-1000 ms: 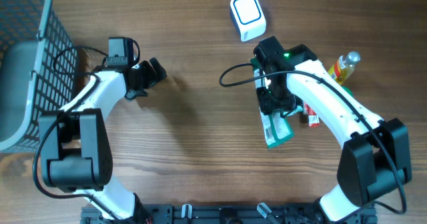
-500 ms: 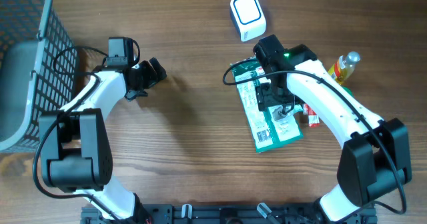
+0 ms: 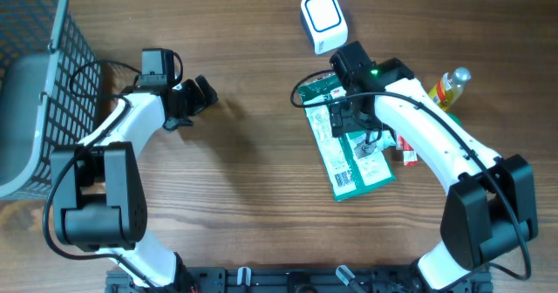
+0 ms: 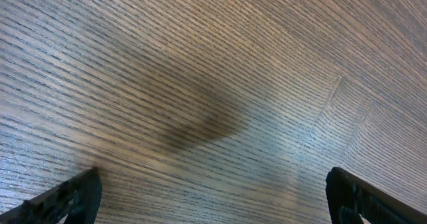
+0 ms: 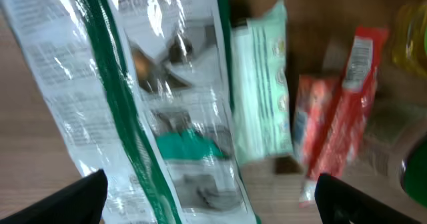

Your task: Scan the item barcode

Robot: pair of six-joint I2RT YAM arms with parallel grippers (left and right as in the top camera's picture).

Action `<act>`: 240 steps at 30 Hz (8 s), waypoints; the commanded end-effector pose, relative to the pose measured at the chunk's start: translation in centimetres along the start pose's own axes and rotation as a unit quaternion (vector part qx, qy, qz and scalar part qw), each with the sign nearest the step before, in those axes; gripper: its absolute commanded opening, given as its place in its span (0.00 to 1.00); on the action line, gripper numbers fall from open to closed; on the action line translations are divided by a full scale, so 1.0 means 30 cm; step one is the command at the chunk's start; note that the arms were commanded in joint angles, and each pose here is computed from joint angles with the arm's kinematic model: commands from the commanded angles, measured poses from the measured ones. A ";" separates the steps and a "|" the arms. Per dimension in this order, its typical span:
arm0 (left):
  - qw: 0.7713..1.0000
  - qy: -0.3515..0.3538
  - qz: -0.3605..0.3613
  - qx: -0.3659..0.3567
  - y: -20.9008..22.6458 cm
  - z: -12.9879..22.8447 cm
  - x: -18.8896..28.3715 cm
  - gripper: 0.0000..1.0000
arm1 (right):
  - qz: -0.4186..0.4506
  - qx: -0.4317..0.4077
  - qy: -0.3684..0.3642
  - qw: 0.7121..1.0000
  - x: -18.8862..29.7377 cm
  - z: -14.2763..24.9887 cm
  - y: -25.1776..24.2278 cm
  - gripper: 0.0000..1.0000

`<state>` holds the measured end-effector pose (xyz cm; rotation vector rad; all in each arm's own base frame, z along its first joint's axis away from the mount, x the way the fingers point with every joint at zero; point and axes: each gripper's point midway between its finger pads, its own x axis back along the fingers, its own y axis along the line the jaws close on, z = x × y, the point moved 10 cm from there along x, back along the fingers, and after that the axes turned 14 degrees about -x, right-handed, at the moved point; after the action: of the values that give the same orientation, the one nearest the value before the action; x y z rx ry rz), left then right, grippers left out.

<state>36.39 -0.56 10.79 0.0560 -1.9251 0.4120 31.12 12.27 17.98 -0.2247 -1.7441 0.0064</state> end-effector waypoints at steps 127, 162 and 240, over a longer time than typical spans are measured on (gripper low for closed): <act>1.000 -0.014 0.002 -0.001 -0.004 -0.021 0.025 1.00 | -0.252 0.038 -0.620 0.742 0.033 0.505 -0.400 1.00; 0.823 -0.554 0.081 -0.098 -0.036 0.498 1.316 1.00 | -0.252 0.038 -0.619 0.743 0.032 0.505 -0.400 1.00; 0.836 -0.519 0.034 -0.176 0.127 0.583 0.452 1.00 | -0.252 0.038 -0.619 0.743 0.032 0.505 -0.400 1.00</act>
<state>14.69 -0.32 16.44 -0.0356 -3.0653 0.0625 14.46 2.45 17.59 0.4343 -3.0860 -0.2342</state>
